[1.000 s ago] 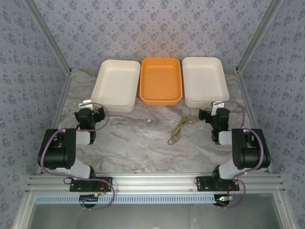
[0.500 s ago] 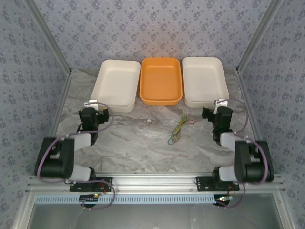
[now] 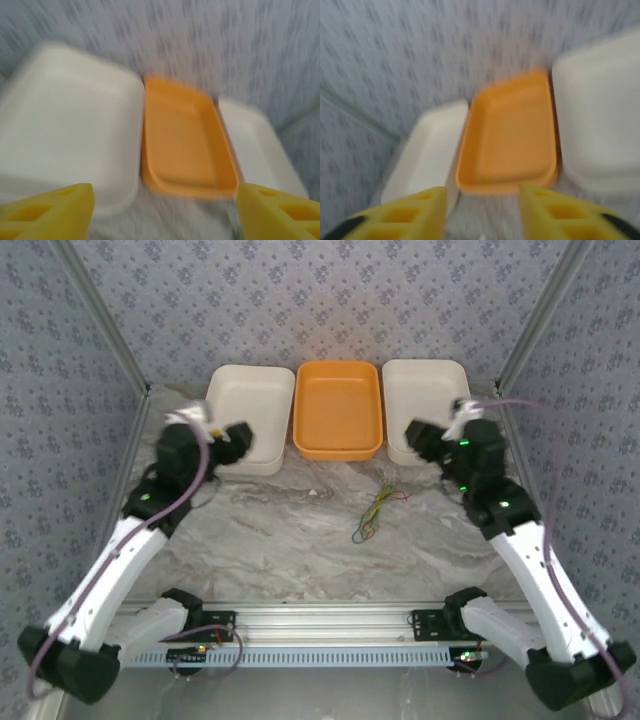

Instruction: Untangle the cables

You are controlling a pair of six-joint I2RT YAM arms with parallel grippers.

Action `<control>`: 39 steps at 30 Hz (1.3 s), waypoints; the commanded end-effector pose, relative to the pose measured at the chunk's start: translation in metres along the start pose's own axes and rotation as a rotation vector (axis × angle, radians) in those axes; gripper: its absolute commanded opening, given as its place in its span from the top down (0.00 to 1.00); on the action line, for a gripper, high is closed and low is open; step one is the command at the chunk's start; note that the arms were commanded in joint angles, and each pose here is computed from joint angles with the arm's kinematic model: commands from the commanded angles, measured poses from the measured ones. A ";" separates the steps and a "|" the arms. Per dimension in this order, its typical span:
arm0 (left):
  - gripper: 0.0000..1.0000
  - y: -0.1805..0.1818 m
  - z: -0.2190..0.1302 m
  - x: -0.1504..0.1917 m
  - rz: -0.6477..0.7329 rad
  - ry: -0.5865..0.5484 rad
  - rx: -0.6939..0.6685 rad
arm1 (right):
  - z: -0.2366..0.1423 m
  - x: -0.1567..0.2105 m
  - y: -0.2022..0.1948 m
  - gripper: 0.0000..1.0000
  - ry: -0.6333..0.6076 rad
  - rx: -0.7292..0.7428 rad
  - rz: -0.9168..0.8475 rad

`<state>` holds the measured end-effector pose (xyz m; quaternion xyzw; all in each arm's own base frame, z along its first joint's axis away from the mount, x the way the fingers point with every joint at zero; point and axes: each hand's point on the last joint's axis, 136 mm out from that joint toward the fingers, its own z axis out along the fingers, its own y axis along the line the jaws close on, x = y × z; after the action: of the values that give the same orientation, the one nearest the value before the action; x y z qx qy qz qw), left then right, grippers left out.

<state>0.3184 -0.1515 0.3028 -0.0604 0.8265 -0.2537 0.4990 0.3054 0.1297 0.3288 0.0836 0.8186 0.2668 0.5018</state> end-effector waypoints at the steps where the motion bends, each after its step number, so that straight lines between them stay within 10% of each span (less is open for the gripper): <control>1: 0.28 -0.007 0.012 0.131 0.068 0.391 -0.059 | 0.005 0.115 -0.058 0.74 0.292 0.311 0.041; 4: 0.39 -0.031 0.021 0.200 0.098 0.499 -0.009 | 0.019 0.165 -0.075 0.53 0.389 0.361 0.096; 11: 0.60 -0.072 0.032 0.297 0.254 0.636 0.037 | 0.070 0.210 -0.104 0.50 0.558 0.369 0.204; 22: 0.60 -0.092 0.032 0.302 0.288 0.629 0.099 | 0.131 0.236 -0.127 0.40 0.622 0.473 0.220; 26: 0.60 -0.084 0.026 0.296 0.283 0.605 0.093 | 0.144 0.244 -0.141 0.59 0.637 0.534 0.218; 29: 0.59 -0.083 0.020 0.289 0.265 0.584 0.110 | 0.145 0.242 -0.139 1.00 0.610 0.518 0.206; 39: 0.32 -0.138 -0.016 0.253 0.063 0.550 0.486 | 0.070 0.159 -0.016 1.00 0.216 0.055 0.071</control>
<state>0.1663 -0.3314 0.1394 0.1500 0.8906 -0.3313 0.2730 0.2852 0.2054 0.1421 0.0990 0.9070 0.2286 0.3396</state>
